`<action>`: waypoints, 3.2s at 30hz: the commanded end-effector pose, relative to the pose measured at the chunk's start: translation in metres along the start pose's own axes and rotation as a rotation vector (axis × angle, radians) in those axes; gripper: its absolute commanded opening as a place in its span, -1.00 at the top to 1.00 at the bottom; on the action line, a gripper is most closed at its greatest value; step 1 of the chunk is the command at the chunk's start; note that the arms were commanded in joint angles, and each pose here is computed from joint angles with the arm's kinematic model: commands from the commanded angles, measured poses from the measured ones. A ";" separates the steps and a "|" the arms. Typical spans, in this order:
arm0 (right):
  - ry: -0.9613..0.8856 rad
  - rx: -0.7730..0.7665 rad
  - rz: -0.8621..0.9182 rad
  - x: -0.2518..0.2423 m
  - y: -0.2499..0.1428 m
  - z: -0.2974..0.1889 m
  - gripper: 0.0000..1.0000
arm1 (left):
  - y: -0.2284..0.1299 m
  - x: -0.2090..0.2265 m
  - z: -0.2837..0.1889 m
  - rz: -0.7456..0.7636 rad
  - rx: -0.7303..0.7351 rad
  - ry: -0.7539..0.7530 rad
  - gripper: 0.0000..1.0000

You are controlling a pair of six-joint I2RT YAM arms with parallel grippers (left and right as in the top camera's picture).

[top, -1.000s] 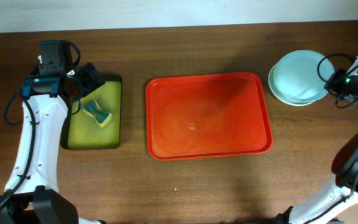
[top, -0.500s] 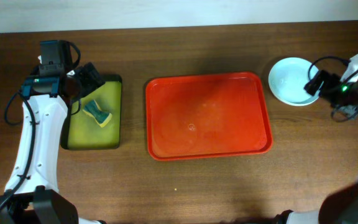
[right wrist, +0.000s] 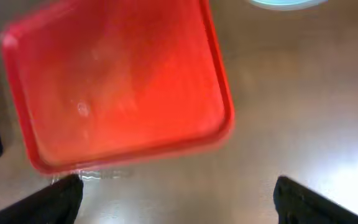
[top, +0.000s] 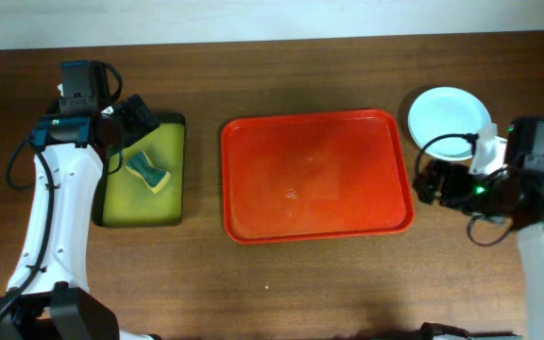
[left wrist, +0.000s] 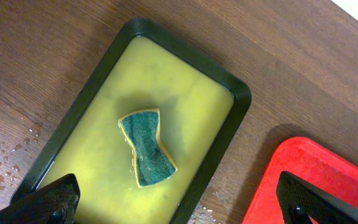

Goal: Clean dirty plates on tray and stack at the side

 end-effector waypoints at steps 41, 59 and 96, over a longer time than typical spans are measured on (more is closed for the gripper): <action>0.349 -0.991 -0.311 -0.055 -0.116 0.097 -0.97 | 0.002 -0.001 -0.002 0.002 -0.008 -0.005 -0.99; 0.349 -0.991 -0.311 -0.055 -0.116 0.097 -0.97 | -0.034 0.024 -0.039 0.036 -0.096 0.154 -0.98; 0.349 -0.991 -0.311 -0.055 -0.116 0.097 -0.97 | -0.235 0.050 -0.018 0.427 -0.972 -0.025 -0.98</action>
Point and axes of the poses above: each gripper's point midway between its finger pads, its own z axis out along the fingers, its own x axis along the line the jaws close on, y = z × x, the point moved 10 cm from there along -z, back along the fingers, and after that the axes turned 14 degrees about z, right-handed, at the moved point
